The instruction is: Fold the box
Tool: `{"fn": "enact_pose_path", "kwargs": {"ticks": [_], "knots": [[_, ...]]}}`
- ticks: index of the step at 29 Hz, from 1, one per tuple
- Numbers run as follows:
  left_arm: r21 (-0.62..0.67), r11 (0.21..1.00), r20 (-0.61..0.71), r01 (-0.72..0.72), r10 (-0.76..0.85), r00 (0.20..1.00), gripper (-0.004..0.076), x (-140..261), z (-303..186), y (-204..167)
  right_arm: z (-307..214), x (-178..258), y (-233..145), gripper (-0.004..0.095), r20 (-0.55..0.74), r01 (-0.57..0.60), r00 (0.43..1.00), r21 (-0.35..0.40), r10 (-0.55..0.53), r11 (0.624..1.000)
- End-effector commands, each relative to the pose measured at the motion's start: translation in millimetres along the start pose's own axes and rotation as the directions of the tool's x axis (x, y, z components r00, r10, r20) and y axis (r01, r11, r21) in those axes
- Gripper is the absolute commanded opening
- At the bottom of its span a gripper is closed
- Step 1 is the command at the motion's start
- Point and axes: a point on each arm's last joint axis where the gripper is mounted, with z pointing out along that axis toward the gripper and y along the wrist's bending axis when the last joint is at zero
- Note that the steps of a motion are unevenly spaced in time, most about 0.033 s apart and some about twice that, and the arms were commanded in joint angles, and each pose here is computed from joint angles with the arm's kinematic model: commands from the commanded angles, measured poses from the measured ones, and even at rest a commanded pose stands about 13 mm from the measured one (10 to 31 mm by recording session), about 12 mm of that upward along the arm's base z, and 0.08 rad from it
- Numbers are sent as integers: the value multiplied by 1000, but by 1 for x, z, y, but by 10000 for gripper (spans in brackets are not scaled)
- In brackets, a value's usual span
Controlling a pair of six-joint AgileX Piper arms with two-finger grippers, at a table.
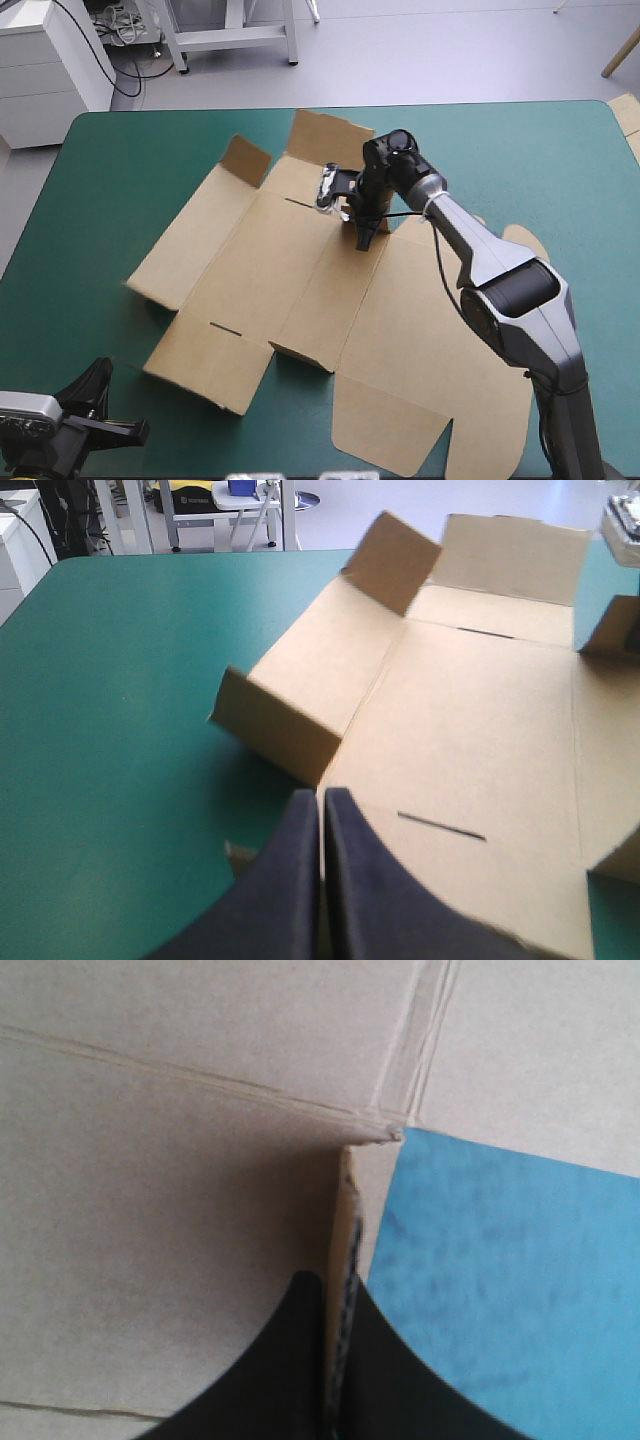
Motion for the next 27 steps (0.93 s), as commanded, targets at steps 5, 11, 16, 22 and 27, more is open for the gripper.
{"fn": "enact_pose_path", "kwargs": {"ticks": [5,11,16,22,27], "knots": [[2,1000,112,11,-11,994,-8,-12,-6,-1,-30,-60,27,-20,138,378,910,105,-390,920],[2,1000,114,11,-11,993,-8,-12,-6,-1,-29,-64,27,-20,151,370,910,130,-387,920],[2,1000,114,11,-11,993,-8,-12,-6,-1,-24,-65,27,-20,152,369,910,120,-385,922],[2,1000,114,9,-9,993,-8,-12,-6,-1,-19,-67,29,138,184,328,923,92,-339,940],[2,1000,114,11,-11,993,-8,-12,-6,-1,-29,-71,25,601,220,172,957,99,-190,980]]}}
